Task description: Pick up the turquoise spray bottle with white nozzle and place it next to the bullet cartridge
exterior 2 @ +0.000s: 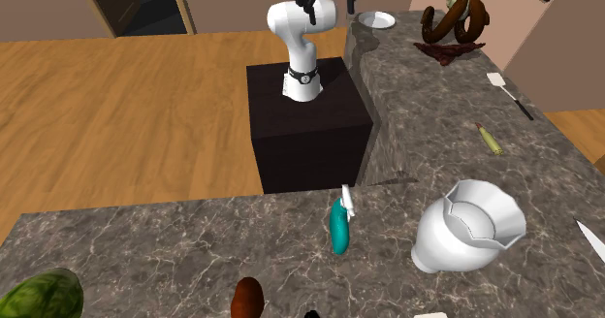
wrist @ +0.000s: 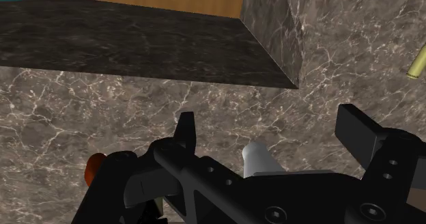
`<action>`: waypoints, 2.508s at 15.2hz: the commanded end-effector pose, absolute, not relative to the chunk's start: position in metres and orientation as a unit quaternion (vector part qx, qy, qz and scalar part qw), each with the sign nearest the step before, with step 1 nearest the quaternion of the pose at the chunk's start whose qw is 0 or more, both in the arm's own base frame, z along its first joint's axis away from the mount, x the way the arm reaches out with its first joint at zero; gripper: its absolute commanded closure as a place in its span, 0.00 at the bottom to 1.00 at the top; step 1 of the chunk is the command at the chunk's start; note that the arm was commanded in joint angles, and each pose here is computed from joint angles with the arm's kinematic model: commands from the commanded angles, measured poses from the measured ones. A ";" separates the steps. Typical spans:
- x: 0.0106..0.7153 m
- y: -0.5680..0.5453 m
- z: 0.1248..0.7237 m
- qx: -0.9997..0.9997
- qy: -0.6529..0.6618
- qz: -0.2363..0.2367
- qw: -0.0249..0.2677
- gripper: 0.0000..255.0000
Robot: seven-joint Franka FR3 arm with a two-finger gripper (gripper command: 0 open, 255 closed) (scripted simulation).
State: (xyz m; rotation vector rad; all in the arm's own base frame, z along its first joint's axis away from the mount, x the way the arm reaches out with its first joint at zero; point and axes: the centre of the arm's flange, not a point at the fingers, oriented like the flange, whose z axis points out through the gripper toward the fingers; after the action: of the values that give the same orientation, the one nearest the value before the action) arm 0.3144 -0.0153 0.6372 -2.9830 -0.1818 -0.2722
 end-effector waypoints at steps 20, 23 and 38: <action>0.542 -0.022 0.527 -0.996 -0.041 -0.076 0.034 0.00; 0.577 -0.025 0.509 -0.996 -0.038 -0.073 0.028 0.00; 0.678 -0.033 0.428 -0.997 -0.030 -0.067 0.013 0.00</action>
State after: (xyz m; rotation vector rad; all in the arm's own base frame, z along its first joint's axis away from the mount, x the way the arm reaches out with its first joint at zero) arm 0.6781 -0.0340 0.4333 -3.1082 -0.0940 -0.2070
